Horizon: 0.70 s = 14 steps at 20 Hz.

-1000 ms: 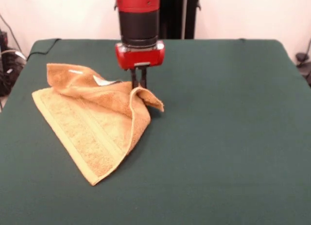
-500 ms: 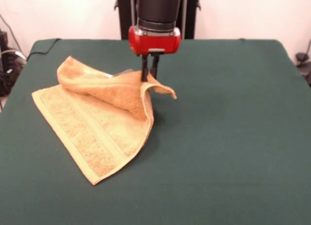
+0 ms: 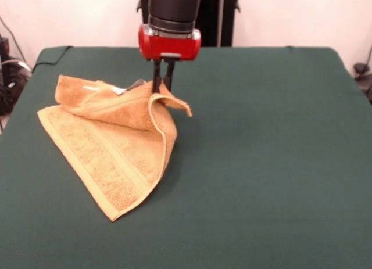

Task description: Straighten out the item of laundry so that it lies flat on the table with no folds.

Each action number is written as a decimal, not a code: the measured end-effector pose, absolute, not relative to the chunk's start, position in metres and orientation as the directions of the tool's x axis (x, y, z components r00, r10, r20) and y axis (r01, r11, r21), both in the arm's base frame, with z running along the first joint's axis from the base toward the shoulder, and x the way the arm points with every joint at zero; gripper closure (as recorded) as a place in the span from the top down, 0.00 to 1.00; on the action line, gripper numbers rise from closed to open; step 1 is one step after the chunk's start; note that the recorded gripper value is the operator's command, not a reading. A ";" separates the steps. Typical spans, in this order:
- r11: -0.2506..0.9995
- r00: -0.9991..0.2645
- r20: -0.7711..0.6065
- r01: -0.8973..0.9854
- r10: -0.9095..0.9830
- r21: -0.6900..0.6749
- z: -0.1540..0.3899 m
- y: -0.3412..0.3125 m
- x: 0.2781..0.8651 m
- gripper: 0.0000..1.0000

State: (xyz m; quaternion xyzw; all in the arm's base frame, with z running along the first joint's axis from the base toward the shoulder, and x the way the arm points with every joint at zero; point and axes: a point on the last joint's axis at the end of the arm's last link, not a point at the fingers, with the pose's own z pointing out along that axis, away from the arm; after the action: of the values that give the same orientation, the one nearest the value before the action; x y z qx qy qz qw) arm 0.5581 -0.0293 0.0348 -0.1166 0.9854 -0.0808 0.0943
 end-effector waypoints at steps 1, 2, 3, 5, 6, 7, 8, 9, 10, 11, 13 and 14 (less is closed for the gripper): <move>0.961 -0.956 -0.166 -0.211 -0.241 -0.180 0.034 -0.031 0.558 0.00; 0.962 -0.957 -0.165 -0.207 -0.237 -0.180 0.034 -0.033 0.557 0.00; 0.962 -0.958 -0.164 -0.204 -0.234 -0.179 0.033 -0.035 0.557 0.00; 0.965 -0.961 -0.163 -0.193 -0.222 -0.179 0.033 -0.042 0.556 0.00; 0.966 -0.962 -0.164 -0.188 -0.218 -0.180 0.034 -0.044 0.556 0.00; 0.966 -0.962 -0.164 -0.187 -0.217 -0.181 0.036 -0.045 0.556 0.00; 0.966 -0.963 -0.163 -0.187 -0.217 -0.181 0.038 -0.045 0.557 0.00; 0.965 -0.963 -0.161 -0.188 -0.217 -0.181 0.039 -0.044 0.557 0.00; 0.966 -0.965 -0.152 -0.187 -0.214 -0.178 0.045 -0.043 0.558 0.00; 0.967 -0.967 -0.142 -0.186 -0.212 -0.176 0.051 -0.042 0.559 0.00; 0.970 -0.972 -0.128 -0.176 -0.199 -0.170 0.059 -0.044 0.560 0.00; 0.972 -0.974 -0.124 -0.169 -0.190 -0.167 0.061 -0.045 0.561 0.00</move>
State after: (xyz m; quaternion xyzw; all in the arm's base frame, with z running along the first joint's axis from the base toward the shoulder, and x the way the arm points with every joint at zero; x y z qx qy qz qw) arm 0.5606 -0.0448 0.0611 -0.0906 0.9904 -0.0777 0.0699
